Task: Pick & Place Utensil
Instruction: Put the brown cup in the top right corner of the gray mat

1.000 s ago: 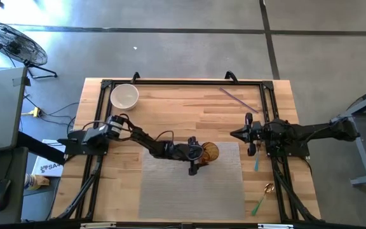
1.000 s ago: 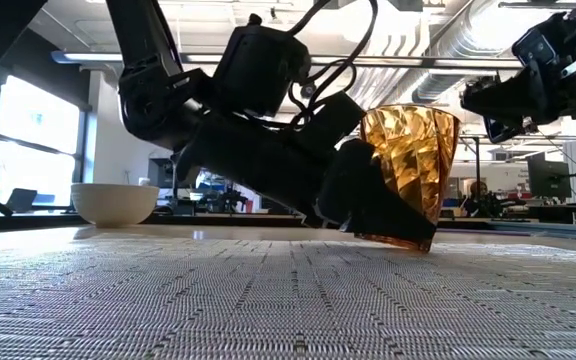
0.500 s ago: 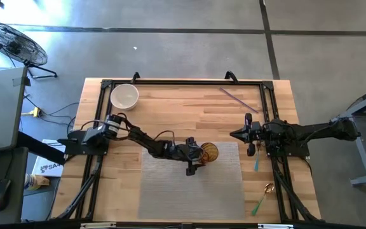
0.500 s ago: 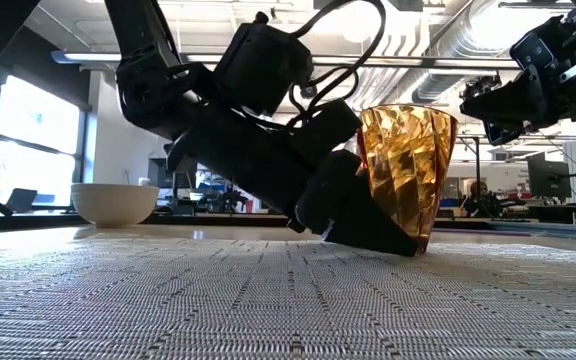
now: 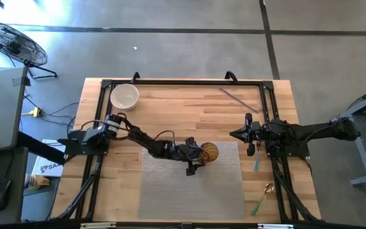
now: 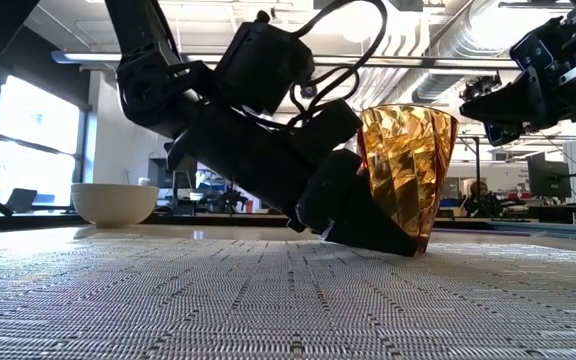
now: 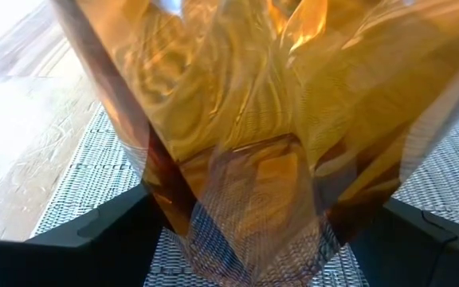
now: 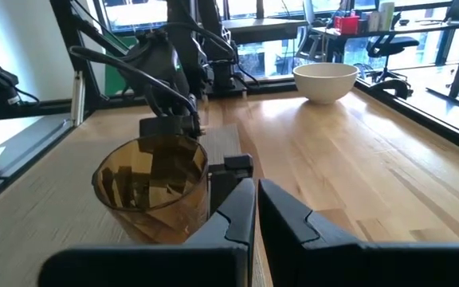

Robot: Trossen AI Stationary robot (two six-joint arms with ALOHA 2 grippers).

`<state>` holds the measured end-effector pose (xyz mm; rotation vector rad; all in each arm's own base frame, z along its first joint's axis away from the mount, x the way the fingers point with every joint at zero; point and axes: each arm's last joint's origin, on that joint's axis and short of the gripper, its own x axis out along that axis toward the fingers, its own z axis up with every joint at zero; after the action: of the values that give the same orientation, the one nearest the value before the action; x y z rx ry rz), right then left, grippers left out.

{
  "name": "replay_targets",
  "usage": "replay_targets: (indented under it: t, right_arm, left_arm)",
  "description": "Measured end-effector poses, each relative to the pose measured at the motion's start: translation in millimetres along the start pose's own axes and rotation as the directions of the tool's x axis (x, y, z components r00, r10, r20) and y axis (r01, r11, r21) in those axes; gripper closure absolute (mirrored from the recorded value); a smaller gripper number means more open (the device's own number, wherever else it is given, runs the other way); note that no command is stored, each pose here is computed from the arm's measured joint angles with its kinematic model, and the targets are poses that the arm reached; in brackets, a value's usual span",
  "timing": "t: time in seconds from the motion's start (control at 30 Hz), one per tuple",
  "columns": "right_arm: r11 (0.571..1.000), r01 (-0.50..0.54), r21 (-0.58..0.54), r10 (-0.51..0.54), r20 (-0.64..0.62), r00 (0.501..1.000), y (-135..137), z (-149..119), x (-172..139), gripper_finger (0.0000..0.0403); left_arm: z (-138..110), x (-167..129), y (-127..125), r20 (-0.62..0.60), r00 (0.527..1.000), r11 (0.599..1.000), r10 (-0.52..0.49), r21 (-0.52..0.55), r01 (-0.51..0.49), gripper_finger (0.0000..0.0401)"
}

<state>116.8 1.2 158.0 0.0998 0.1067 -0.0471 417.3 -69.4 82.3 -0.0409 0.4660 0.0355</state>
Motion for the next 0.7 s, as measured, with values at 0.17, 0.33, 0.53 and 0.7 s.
replay_targets:
  t: [0.17, 0.33, 0.53, 0.7]
  right_arm:
    - [1.0, 0.014, -0.001, -0.014, -0.003, 1.0, -0.5, -0.4, 0.0, 0.0391]
    - [1.0, 0.018, -0.002, -0.018, -0.022, 1.0, -0.7, -2.3, 0.0, 0.0391]
    - [1.0, 0.019, -0.003, -0.019, -0.035, 0.999, -0.8, -3.5, -0.1, 0.0391]
    - [1.0, 0.019, 0.018, -0.019, -0.035, 0.999, -0.8, -3.5, -0.1, 0.0391]
  left_arm:
    - [0.0, -0.2, 0.0, 0.0, 1.0, 1.0, 0.008, 0.001, -0.008, 0.0055]
    - [0.0, -0.2, 0.0, 0.0, 1.0, 1.0, 0.008, 0.001, -0.008, 0.0054]
    - [0.0, -0.2, 0.0, 0.0, 1.0, 1.0, 0.009, 0.002, -0.009, 0.0054]
    - [0.6, -1.8, -4.3, 0.002, 1.0, 1.0, 0.007, 0.03, -0.007, 0.0054]
